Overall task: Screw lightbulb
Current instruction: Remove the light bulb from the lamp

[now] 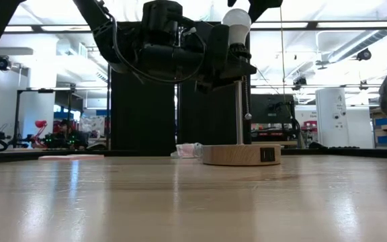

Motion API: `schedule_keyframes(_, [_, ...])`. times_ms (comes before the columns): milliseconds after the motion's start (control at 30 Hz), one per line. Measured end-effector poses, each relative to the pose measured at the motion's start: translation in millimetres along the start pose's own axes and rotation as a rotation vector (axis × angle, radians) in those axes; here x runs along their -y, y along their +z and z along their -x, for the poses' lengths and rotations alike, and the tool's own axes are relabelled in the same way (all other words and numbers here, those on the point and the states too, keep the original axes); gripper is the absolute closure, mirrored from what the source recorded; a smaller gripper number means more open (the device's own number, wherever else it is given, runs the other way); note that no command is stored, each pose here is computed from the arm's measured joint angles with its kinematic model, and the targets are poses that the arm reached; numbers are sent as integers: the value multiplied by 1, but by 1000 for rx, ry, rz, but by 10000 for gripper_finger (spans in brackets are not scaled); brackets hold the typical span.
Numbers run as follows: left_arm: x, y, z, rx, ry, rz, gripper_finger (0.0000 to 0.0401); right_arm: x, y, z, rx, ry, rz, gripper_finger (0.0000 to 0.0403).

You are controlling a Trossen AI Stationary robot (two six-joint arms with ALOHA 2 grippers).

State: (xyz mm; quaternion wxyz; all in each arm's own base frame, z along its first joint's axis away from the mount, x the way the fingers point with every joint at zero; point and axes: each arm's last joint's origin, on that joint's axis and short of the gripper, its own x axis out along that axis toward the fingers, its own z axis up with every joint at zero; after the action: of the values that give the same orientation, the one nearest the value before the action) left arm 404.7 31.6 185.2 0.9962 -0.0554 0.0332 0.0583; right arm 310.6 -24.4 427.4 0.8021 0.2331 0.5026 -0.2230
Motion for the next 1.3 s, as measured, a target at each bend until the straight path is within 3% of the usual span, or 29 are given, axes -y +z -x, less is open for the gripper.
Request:
schedule_keyframes(467, [-1, 0, 0, -2, 1, -6, 258, 5, 2, 13, 59, 62, -12, 54])
schedule_keyframes(967, [-2, 0, 0, -5, 2, -19, 261, 0, 10, -25, -54, -19, -123, 54])
schedule_keyframes(1300, [-2, 0, 0, -8, 2, -18, 261, 2, 8, -30, -86, -40, -197, 55])
